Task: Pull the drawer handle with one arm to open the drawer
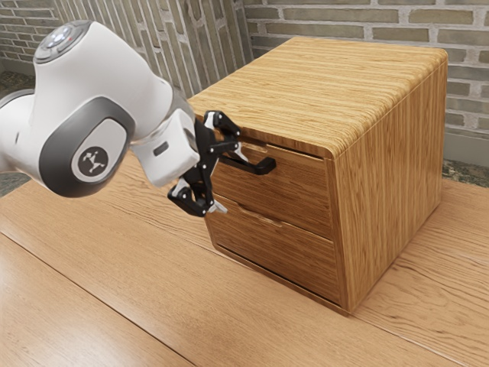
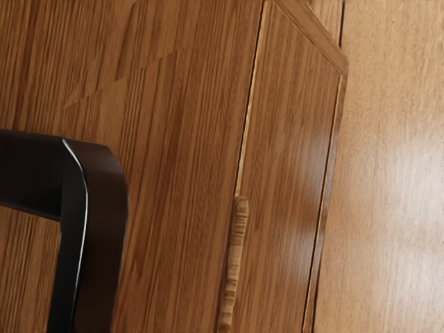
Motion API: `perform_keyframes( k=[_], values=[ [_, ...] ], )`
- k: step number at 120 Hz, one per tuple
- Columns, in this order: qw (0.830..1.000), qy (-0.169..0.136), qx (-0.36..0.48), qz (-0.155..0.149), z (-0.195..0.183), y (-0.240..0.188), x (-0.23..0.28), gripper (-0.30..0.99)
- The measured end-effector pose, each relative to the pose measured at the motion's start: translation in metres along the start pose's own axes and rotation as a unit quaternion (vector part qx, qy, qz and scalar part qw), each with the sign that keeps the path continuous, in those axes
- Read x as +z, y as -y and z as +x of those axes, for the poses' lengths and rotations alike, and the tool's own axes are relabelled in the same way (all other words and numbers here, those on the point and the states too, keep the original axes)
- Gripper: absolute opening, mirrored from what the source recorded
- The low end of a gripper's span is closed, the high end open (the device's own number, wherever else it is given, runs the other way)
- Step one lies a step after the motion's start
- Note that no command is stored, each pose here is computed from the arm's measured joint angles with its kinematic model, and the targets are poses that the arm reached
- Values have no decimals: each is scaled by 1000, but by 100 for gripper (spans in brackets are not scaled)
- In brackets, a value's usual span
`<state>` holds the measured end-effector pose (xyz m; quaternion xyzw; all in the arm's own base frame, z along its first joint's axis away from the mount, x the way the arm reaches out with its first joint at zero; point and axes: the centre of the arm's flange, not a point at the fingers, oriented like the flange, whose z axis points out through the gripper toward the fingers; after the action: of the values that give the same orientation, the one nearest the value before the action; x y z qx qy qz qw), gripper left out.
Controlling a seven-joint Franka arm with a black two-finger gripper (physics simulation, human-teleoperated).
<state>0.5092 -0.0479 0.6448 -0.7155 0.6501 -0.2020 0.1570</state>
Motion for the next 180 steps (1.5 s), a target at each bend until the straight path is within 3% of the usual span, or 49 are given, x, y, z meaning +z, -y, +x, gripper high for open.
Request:
perform_keyframes(
  k=[30, 76, 180],
  values=[
    [1000, 0, -8, 4, -2, -6, -10, 41],
    [1000, 3, -16, 11, -9, -30, -29, 24],
    [999, 9, -27, 21, -15, -110, -74, 12]
  ],
)
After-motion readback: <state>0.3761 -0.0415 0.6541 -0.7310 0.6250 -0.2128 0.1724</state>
